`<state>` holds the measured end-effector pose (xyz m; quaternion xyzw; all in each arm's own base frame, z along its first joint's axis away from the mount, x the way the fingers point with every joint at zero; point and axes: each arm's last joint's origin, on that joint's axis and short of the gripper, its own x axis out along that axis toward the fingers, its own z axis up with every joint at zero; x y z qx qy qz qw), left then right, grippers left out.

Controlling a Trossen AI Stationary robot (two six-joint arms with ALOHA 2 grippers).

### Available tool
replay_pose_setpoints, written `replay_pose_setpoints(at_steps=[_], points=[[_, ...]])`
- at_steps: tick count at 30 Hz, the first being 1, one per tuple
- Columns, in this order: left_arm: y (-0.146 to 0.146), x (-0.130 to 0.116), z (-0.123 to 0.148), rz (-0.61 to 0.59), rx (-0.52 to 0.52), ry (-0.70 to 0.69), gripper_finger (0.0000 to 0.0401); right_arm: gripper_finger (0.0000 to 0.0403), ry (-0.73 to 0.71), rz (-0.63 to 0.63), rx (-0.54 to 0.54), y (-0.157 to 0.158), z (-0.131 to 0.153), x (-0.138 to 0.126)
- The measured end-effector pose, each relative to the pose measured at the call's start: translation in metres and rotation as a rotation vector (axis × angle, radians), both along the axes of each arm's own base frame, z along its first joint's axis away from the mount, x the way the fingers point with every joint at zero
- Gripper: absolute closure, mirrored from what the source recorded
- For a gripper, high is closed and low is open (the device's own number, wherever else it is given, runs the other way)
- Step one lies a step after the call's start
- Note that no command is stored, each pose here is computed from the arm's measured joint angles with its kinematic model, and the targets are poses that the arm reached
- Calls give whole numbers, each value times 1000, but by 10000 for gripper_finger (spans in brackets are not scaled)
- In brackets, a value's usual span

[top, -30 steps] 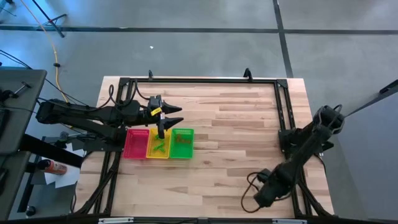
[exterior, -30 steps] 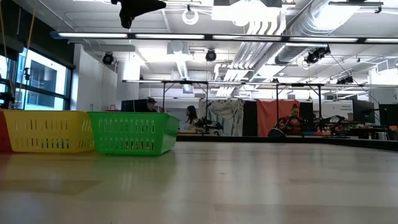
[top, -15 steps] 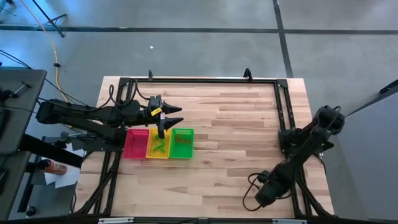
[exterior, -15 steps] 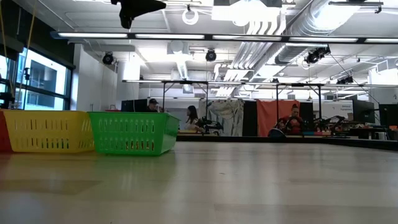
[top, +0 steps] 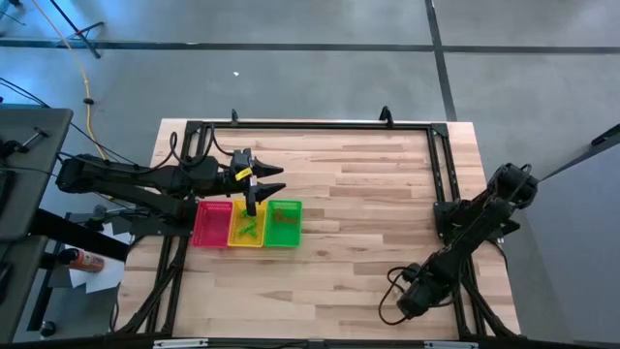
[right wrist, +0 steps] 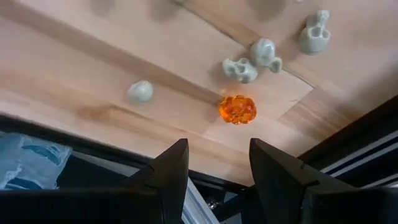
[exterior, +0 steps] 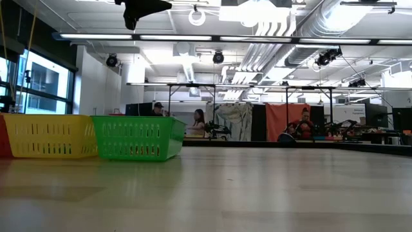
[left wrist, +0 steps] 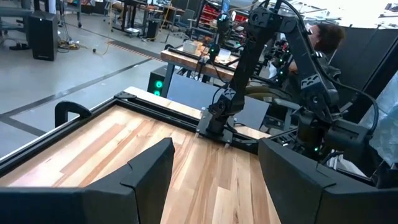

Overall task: Sort Halloween decoration
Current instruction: Put the orange pumpkin toy into the green bin

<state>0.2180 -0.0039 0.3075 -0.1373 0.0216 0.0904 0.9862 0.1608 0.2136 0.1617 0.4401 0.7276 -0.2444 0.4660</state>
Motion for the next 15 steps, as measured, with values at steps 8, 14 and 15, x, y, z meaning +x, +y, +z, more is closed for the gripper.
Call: replay_pose_setpoints(at_steps=[8,14,15], points=[[0,0,0,0,0,2,176,237,24,-47,2,-9,-20,-6],[0,0,0,0,0,2,176,237,4,-48,37,-9,-23,-5],[0,0,0,0,0,2,176,237,0,-47,42,-8,-23,-4]])
